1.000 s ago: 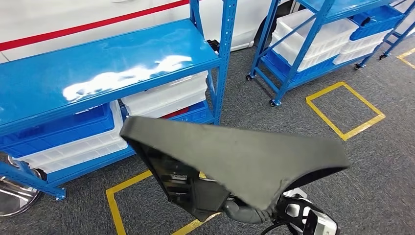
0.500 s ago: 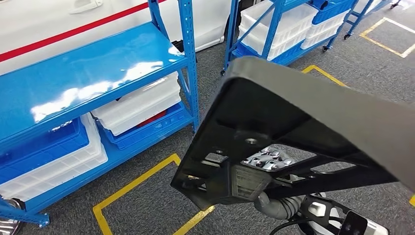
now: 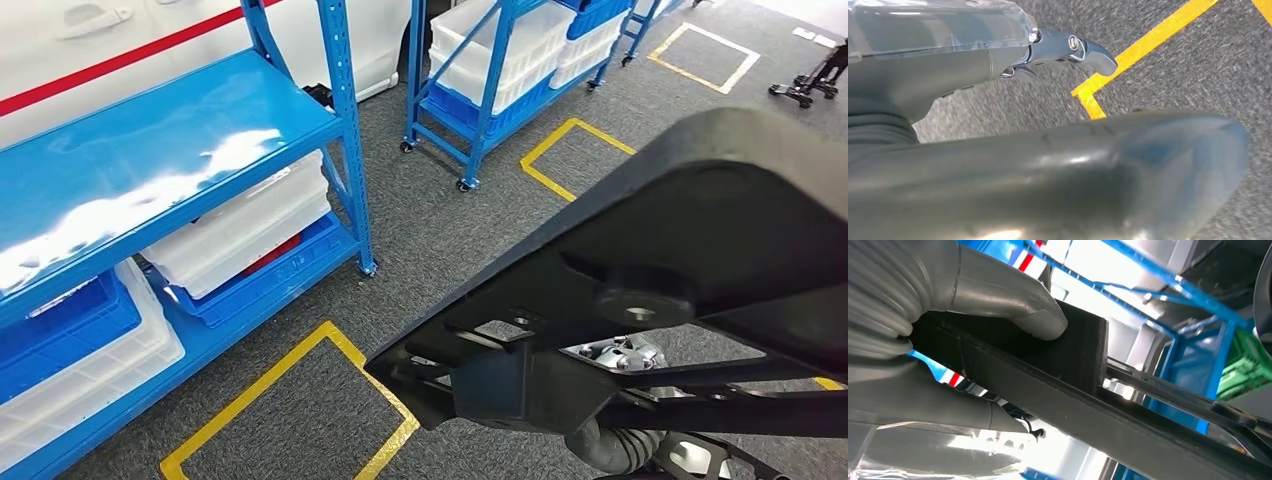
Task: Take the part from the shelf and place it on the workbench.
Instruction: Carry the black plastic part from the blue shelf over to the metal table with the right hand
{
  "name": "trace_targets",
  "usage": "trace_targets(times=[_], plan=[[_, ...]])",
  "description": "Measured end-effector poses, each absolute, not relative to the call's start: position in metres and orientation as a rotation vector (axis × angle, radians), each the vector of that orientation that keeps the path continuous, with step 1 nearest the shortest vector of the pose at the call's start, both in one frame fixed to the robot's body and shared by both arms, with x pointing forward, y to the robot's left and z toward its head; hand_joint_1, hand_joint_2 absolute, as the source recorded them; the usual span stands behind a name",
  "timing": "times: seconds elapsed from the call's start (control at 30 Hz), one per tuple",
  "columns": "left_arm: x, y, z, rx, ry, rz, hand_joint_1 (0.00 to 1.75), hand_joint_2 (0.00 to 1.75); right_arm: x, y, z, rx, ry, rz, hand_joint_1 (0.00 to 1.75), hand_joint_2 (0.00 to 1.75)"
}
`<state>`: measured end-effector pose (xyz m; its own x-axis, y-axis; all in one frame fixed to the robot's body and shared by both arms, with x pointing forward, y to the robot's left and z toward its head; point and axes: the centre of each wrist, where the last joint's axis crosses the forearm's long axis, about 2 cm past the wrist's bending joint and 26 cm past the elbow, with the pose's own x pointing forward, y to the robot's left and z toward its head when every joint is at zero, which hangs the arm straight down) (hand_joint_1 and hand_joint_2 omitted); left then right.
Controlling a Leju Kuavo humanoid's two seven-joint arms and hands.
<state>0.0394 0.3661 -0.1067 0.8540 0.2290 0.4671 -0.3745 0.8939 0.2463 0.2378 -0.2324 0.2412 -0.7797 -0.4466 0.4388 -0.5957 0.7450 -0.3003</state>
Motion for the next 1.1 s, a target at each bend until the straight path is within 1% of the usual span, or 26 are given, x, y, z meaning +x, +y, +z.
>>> trace_targets(times=[0.73, 1.1], plan=[[0.040, 0.348, -0.109, 0.280, -0.446, 0.338, 0.00, 0.00, 0.238, -0.232, 0.234, 0.819, -2.566, 0.628, 1.71, 1.75], [0.039, 0.347, -0.109, 0.279, -0.433, 0.333, 0.00, 0.00, 0.236, -0.232, 0.228, 0.855, -2.538, 0.604, 1.71, 1.75]])
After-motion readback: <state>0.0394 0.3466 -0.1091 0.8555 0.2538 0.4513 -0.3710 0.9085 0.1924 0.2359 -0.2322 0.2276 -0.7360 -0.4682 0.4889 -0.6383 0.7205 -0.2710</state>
